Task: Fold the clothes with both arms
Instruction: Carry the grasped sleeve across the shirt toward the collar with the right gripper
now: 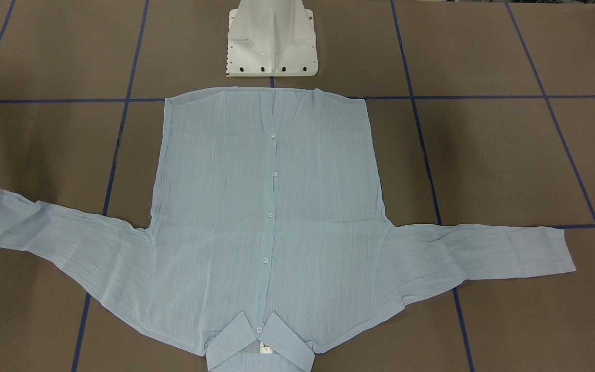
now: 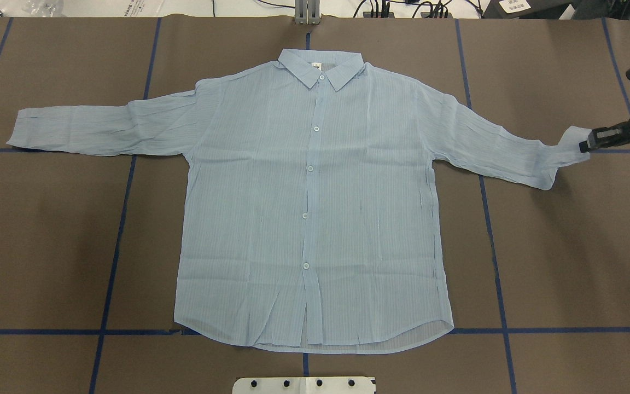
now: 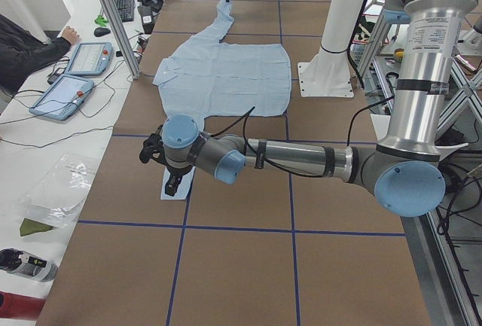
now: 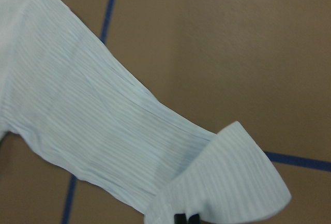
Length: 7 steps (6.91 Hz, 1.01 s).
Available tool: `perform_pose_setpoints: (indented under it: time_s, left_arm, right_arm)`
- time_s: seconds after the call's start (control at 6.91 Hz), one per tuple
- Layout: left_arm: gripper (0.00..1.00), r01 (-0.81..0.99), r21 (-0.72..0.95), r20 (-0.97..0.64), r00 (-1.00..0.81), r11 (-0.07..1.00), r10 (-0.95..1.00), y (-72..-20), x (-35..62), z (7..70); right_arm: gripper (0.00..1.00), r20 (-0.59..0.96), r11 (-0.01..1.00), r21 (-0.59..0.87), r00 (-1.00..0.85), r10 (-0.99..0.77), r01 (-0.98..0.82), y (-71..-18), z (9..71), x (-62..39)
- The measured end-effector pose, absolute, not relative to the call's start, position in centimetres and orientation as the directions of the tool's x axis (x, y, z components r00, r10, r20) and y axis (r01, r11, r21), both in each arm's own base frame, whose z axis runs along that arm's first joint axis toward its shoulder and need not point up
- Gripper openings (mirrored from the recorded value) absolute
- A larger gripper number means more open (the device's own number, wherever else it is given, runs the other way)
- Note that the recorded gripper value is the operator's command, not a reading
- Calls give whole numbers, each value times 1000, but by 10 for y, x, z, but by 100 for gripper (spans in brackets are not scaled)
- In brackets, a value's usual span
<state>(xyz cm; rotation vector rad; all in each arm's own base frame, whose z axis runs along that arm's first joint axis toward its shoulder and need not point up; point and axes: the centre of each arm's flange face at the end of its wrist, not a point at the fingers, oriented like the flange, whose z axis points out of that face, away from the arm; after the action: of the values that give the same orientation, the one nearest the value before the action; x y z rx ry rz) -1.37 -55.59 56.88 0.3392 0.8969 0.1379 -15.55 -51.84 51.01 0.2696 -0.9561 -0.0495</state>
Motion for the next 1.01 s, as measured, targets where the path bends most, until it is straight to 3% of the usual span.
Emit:
perform_pose_setpoints:
  time_s: [0.58,1.01]
  left_arm:
    - [99,22,340,-742,620,940,254,-555,-14,573]
    - [99,20,326,-745,621,945,244,-555,-14,581]
  right_arm:
    - [0,866,967,245,464,-185,-70,-600,266,-271]
    - [0,864,959,275,454,-218,-64,-638,135,-364]
